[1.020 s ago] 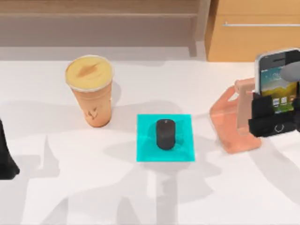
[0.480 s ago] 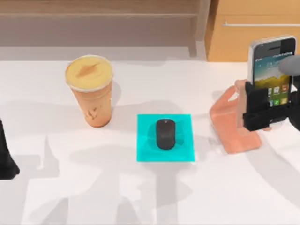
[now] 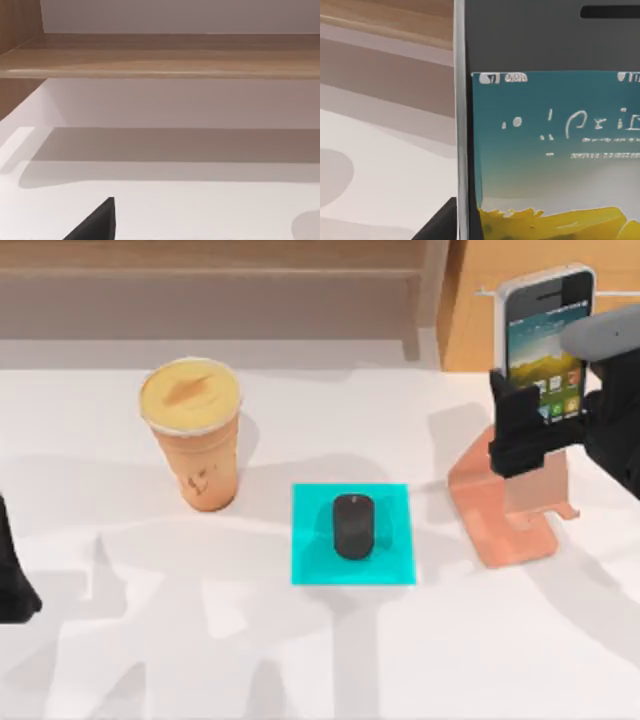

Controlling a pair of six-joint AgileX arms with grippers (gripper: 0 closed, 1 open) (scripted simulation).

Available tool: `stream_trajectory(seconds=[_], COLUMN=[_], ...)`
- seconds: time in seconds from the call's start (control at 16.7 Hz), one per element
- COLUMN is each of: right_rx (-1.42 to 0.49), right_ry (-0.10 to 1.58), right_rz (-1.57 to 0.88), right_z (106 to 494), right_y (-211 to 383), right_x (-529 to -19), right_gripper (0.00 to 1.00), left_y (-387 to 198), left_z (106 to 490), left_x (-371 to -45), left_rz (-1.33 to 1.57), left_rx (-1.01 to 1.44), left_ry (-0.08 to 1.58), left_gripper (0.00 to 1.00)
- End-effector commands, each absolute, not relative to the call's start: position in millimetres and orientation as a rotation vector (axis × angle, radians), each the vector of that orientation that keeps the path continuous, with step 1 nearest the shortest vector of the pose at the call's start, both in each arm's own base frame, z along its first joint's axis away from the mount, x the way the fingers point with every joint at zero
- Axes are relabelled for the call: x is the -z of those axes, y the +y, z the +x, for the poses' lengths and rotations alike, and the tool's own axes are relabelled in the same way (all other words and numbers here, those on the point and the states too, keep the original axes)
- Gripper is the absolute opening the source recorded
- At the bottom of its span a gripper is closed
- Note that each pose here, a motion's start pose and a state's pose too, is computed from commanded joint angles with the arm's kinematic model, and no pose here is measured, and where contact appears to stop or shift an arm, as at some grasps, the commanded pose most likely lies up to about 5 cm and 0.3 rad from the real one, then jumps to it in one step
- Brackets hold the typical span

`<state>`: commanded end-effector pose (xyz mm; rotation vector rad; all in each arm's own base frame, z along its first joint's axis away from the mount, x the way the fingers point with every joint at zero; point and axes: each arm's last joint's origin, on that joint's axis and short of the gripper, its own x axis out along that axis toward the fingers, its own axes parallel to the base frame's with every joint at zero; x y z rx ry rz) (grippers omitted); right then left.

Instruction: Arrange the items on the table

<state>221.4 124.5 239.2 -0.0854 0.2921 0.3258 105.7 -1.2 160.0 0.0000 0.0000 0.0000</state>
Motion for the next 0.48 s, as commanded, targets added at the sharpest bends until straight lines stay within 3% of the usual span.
stream_trajectory(seconds=[0.24,0.48], right_rx=[-0.226,-0.213], right_ry=[0.423,0.437], right_rz=[-0.060,-0.054], right_z=[233.6,234.7], right_y=[117.6,116.6], right_x=[-201.4,-197.6], right_gripper=[0.00,0.00], left_y=[-1.2,-1.2], left_z=[105.7,105.7], left_x=[-160.0,-160.0], left_rz=[0.000,0.000], left_rx=[0.000,0.000], left_ry=[0.000,0.000], left_gripper=[1.00,1.00])
